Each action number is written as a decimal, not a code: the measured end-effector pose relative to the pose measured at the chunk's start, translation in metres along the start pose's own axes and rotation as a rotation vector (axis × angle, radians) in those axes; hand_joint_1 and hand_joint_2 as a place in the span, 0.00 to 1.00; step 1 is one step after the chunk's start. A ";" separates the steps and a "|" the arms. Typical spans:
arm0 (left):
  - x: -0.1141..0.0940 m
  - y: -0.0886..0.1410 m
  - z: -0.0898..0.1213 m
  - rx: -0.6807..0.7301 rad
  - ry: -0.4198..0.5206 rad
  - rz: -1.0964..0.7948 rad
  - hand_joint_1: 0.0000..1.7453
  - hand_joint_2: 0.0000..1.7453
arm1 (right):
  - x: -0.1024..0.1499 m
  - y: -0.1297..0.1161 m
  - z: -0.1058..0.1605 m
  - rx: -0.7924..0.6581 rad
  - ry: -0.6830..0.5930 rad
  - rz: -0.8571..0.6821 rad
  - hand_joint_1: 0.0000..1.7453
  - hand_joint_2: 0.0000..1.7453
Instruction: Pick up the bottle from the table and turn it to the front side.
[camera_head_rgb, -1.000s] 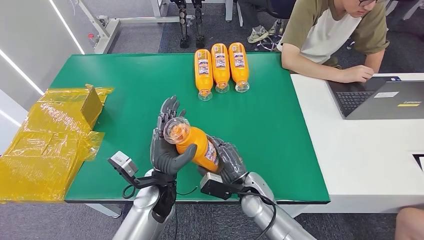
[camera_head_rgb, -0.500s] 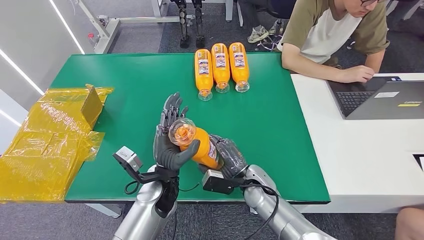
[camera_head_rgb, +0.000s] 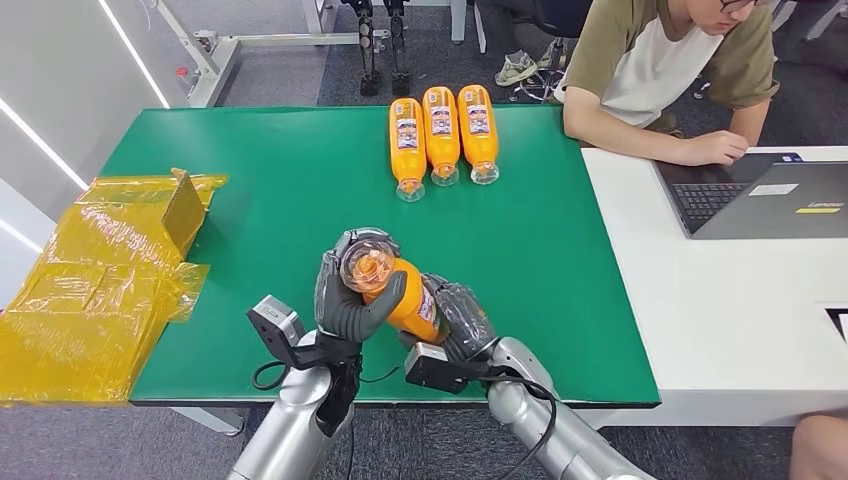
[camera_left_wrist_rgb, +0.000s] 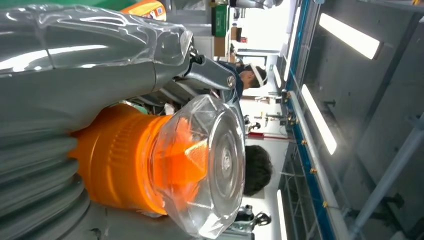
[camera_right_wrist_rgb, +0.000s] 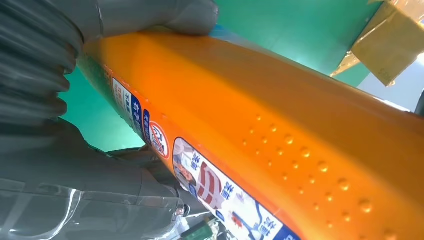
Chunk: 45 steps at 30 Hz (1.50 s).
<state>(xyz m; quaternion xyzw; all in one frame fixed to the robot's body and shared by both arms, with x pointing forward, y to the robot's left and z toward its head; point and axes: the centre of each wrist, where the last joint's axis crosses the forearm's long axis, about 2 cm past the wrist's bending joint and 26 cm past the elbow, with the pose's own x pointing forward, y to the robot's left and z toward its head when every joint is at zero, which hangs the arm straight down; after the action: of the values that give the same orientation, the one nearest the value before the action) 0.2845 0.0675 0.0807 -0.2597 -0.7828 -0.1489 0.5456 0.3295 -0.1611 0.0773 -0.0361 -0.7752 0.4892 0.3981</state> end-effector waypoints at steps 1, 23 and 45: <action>0.000 0.000 0.000 -0.001 0.000 -0.001 1.00 1.00 | 0.000 0.000 0.000 -0.002 0.001 0.001 1.00 1.00; 0.009 0.002 -0.020 -0.013 -0.030 -0.036 1.00 1.00 | 0.006 -0.020 -0.008 -0.148 -0.032 0.019 0.00 1.00; 0.049 0.115 0.019 0.628 -0.186 -0.776 1.00 1.00 | 0.076 0.014 0.008 -0.634 -0.130 -0.161 0.00 1.00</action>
<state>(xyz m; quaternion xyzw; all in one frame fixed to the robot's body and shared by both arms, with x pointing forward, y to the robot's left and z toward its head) 0.3221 0.1831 0.1137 0.2147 -0.8739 -0.0741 0.4297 0.2684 -0.1255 0.1083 -0.0653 -0.9130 0.1919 0.3541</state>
